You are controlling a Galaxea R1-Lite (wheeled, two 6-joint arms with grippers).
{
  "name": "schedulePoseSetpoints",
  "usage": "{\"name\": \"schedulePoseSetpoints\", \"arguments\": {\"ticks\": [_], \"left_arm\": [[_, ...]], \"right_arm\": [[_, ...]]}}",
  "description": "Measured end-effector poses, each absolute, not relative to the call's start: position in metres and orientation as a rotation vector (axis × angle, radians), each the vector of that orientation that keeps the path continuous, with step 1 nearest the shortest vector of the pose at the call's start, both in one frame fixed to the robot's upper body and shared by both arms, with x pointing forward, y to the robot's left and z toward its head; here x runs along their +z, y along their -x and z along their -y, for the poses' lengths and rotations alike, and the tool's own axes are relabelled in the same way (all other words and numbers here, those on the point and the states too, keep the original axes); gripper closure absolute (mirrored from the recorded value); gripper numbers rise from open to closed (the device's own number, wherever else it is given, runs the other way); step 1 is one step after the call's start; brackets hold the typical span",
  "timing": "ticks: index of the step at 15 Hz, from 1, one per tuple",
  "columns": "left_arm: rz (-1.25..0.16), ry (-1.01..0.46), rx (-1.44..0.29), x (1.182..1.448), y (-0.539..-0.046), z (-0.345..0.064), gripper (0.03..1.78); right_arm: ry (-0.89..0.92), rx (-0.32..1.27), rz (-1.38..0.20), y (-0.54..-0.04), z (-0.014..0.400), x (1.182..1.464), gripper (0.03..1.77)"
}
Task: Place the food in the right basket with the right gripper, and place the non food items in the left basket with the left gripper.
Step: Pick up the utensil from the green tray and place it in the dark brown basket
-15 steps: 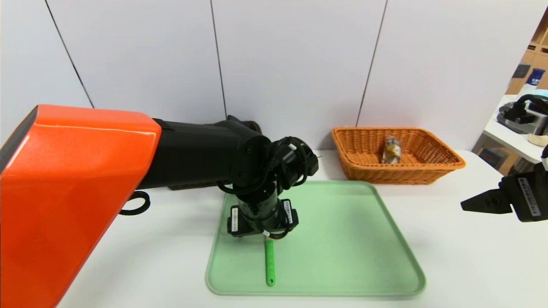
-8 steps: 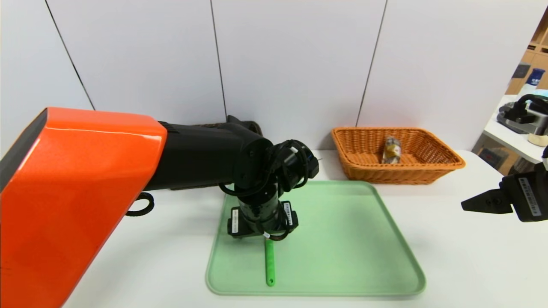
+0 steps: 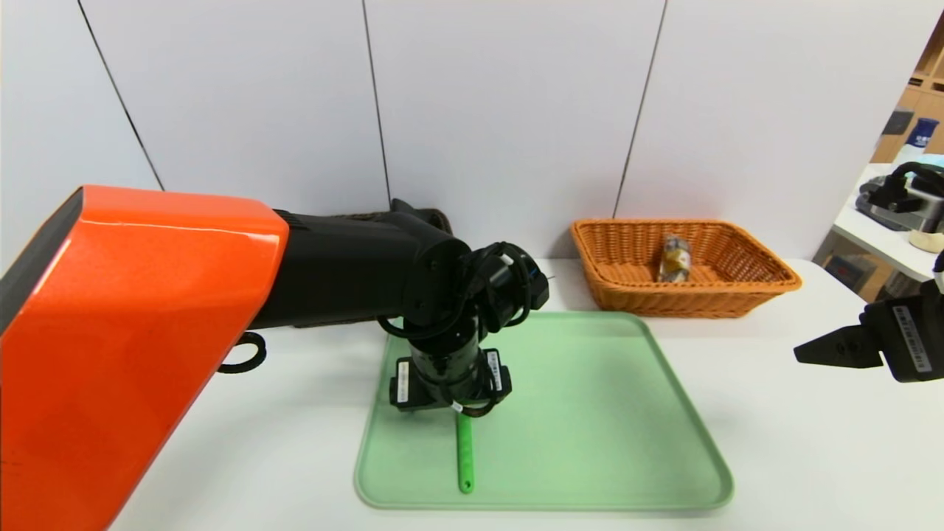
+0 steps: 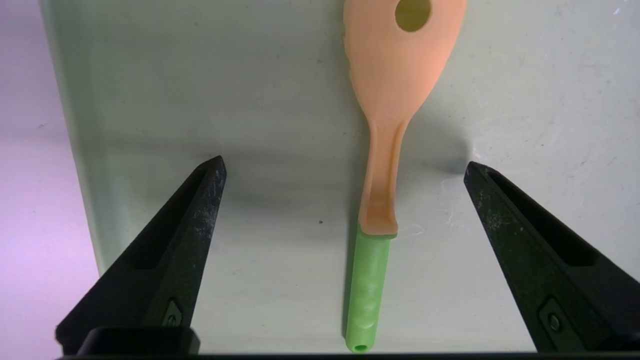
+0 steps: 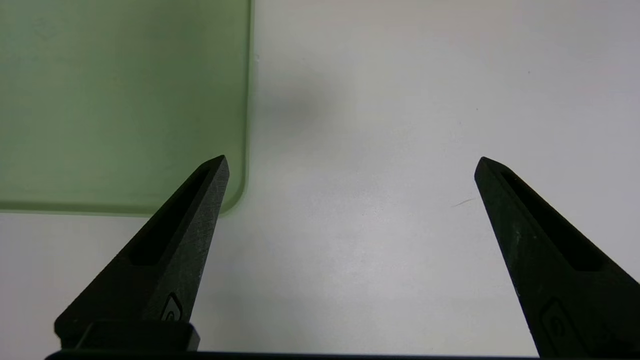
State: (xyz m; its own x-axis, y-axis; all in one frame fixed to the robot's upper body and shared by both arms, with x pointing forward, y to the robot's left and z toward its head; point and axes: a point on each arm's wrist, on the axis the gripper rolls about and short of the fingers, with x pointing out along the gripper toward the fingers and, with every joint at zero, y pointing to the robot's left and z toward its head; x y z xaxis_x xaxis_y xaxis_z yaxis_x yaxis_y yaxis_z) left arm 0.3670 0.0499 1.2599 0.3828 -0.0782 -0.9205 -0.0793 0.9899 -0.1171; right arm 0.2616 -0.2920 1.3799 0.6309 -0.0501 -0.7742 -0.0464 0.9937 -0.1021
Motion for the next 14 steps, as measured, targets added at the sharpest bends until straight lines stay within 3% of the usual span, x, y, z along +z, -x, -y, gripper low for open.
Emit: {"name": "schedulePoseSetpoints", "arguments": {"ticks": [10,14], "left_arm": [[-1.180,0.142,-0.003,1.2590,-0.3657,-0.0483,0.13],[-1.174,0.150,-0.007,1.2605,-0.3669,-0.0468,0.77]], "right_arm": [[0.116,-0.002,-0.887,-0.2616,0.2920,1.3803,0.10],[0.116,-0.002,-0.887,-0.2617,0.2920,1.3802,0.10]]}}
